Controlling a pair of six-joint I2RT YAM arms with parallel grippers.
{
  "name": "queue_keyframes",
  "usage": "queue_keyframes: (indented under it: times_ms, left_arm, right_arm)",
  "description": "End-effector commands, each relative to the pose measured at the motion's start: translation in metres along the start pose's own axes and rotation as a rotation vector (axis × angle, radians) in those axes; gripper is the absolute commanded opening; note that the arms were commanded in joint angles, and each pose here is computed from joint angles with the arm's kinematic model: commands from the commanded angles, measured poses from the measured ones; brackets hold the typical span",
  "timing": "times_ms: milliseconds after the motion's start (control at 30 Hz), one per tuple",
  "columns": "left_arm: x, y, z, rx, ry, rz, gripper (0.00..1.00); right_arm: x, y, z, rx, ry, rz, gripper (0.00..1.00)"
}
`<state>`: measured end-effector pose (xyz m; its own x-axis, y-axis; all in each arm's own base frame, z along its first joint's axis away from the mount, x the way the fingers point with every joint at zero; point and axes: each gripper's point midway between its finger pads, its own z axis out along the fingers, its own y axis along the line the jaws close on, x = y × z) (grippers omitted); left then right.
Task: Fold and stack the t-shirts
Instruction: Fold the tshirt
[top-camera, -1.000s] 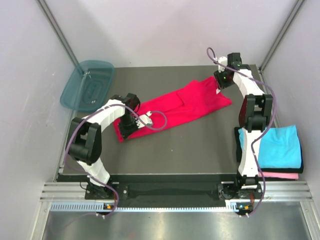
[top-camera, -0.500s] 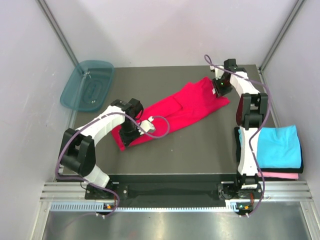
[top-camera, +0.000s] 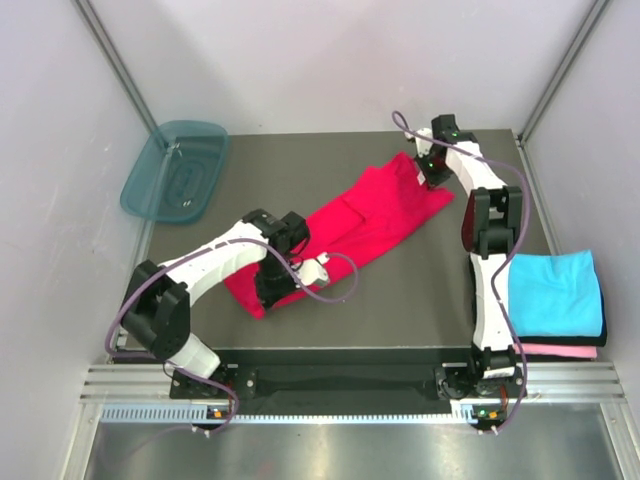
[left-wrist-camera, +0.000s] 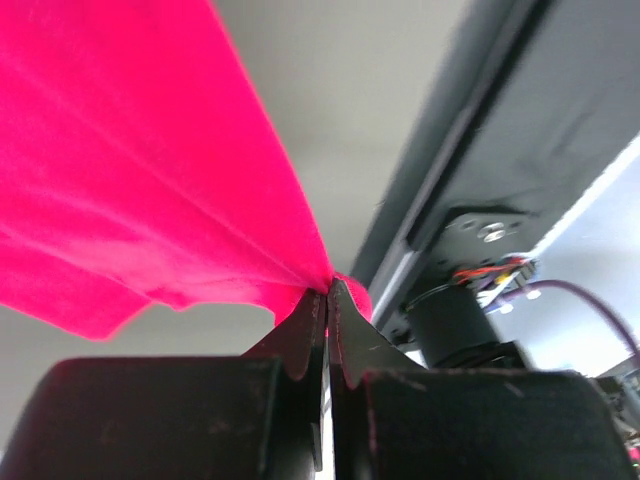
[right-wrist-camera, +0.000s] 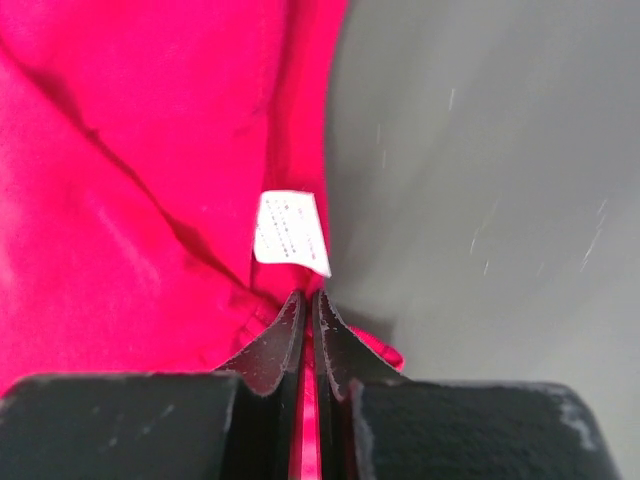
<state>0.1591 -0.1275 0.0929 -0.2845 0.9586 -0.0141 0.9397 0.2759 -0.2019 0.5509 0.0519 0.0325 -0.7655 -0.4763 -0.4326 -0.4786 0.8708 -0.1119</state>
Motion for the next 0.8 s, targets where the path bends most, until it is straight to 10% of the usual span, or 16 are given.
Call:
queue_keyframes:
  times_ms: [0,767]
  left_arm:
    - [-0.020,-0.037,-0.009,0.115,-0.056,0.035,0.00]
    - [-0.187,-0.074,0.032,0.292,-0.197,0.145,0.00]
  right_arm:
    - [-0.036,0.014,0.033,0.058,-0.085,-0.065,0.00]
    - [-0.224,0.055,0.020,0.319,-0.698,-0.280,0.00]
